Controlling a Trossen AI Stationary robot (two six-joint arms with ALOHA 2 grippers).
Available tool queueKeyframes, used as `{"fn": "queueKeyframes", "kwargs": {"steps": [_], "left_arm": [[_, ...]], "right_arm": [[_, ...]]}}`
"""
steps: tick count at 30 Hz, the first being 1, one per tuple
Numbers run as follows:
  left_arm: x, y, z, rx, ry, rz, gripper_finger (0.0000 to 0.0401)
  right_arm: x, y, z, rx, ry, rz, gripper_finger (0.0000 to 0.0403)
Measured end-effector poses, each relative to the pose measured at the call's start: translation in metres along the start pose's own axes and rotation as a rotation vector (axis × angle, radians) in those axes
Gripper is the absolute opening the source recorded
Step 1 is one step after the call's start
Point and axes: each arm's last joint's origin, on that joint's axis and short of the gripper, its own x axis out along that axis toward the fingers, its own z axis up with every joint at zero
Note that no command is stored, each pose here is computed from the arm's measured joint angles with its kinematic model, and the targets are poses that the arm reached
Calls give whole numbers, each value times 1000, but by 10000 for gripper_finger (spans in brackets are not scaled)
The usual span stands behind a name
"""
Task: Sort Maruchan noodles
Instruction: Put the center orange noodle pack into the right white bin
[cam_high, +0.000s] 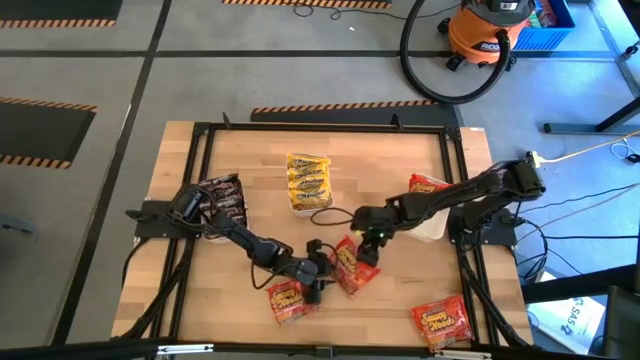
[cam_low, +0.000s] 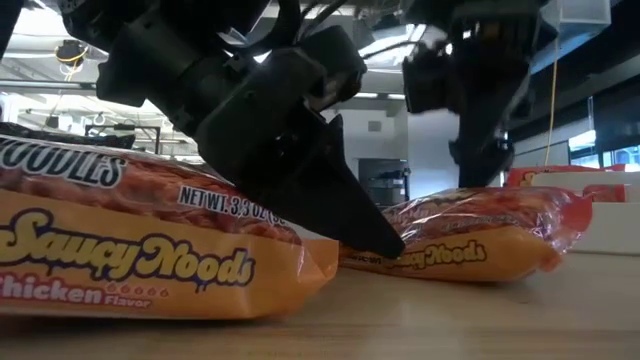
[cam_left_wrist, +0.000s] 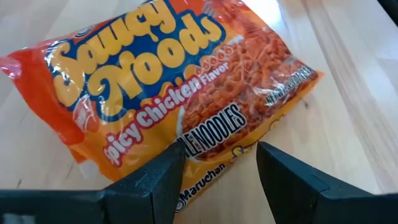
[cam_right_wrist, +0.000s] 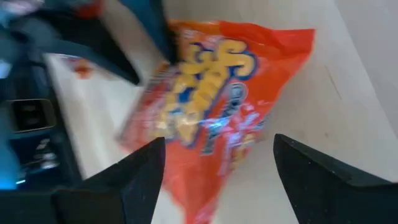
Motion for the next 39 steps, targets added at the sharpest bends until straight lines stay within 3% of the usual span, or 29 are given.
{"fn": "queueKeyframes", "kwargs": {"steps": [5, 9, 16, 24, 29, 39], "left_arm": [[0, 0, 0, 1, 0, 3, 195], [0, 0, -1, 1, 1, 4, 195], [0, 0, 0, 2, -2, 8, 195], [0, 1, 0, 3, -9, 26, 195], [0, 1, 0, 2, -12, 29, 195], [0, 1, 0, 2, -14, 28, 195]], "right_arm": [[-19, 5, -4, -3, -30, 16, 275], [-9, -12, -13, 61, -46, -6, 275], [9, -23, -20, 139, -166, 156, 275], [17, -33, -30, 224, -167, 108, 275], [30, -24, -30, 202, -173, 182, 275], [47, -22, -26, 194, -222, 215, 276]]}}
